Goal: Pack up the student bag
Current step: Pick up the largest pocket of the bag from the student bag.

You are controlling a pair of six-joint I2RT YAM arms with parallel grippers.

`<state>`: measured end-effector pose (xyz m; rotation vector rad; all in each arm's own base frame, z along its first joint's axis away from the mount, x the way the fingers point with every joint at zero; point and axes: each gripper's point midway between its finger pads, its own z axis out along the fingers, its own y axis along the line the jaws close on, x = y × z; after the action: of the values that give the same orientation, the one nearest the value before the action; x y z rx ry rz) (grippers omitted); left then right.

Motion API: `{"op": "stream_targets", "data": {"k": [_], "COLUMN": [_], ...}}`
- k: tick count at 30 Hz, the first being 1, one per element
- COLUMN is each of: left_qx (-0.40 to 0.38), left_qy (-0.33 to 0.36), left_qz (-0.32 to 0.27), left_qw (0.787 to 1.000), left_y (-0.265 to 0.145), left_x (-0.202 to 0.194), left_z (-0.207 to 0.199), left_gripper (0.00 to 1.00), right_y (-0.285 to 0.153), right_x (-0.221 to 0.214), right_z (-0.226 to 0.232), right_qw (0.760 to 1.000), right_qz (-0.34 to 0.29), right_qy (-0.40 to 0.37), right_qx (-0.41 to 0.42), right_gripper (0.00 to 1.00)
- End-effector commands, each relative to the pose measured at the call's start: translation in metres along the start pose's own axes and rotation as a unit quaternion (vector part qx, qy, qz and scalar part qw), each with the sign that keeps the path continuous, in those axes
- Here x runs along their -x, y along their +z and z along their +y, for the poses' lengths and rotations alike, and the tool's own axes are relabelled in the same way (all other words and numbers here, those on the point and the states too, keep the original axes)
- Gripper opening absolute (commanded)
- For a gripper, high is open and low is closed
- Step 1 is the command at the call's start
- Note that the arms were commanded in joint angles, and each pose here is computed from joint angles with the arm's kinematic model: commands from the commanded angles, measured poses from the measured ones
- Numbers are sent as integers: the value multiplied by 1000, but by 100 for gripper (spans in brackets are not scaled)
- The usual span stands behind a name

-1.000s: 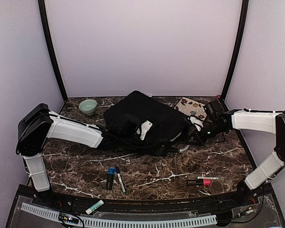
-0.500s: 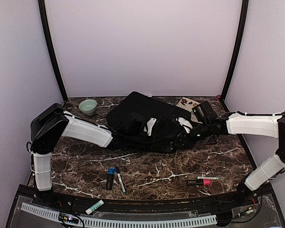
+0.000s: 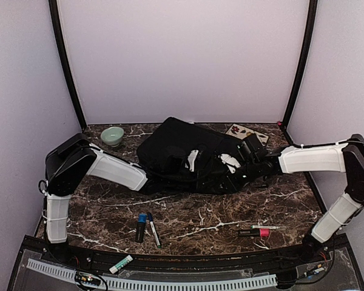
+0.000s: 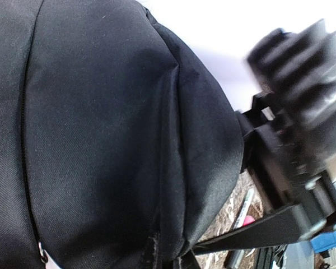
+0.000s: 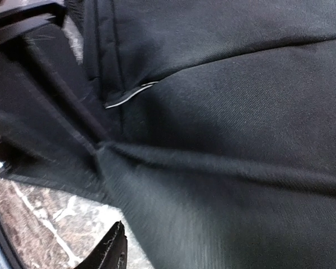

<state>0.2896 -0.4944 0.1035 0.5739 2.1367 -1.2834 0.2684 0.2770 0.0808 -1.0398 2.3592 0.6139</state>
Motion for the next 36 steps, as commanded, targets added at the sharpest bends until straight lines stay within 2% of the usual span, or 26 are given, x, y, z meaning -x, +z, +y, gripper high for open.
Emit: {"op": "stream_targets", "data": {"k": [1, 7, 11, 16, 23, 28, 30, 32, 35, 36], "left_qx": [-77, -74, -49, -30, -29, -29, -31, -31, -31, -33], "left_qy": [-2, -4, 8, 19, 29, 34, 35, 35, 37, 37], "left_qz": [-60, -52, -43, -32, -24, -20, -21, -21, -19, -18], "left_qw": [995, 996, 998, 999, 999, 999, 999, 999, 999, 999], "left_y": [-7, -7, -6, -6, -9, -11, -11, -11, -11, -11], "left_x": [39, 33, 26, 16, 10, 8, 8, 8, 7, 6], "left_z": [-43, -42, -31, -20, -19, -19, -20, -20, -20, -21], "left_gripper": [0, 0, 0, 0, 0, 0, 0, 0, 0, 0], "right_y": [15, 19, -4, -18, -6, -5, -7, -7, -8, -8], "right_x": [17, 21, 26, 17, 4, 8, 9, 8, 5, 5], "right_z": [-11, -15, -4, 6, 14, 12, 7, 1, 3, 4], "right_qw": [999, 999, 999, 999, 999, 999, 999, 998, 997, 997], "right_qz": [-18, -19, -37, -31, -2, -6, -12, -12, -6, -5], "right_qy": [-2, -1, -21, -36, -34, -16, -4, 8, 11, 9], "right_qx": [-35, -44, -31, -16, 21, 43, 48, 55, 78, 81], "right_gripper": [41, 18, 12, 6, 6, 12, 11, 0, 1, 5]}}
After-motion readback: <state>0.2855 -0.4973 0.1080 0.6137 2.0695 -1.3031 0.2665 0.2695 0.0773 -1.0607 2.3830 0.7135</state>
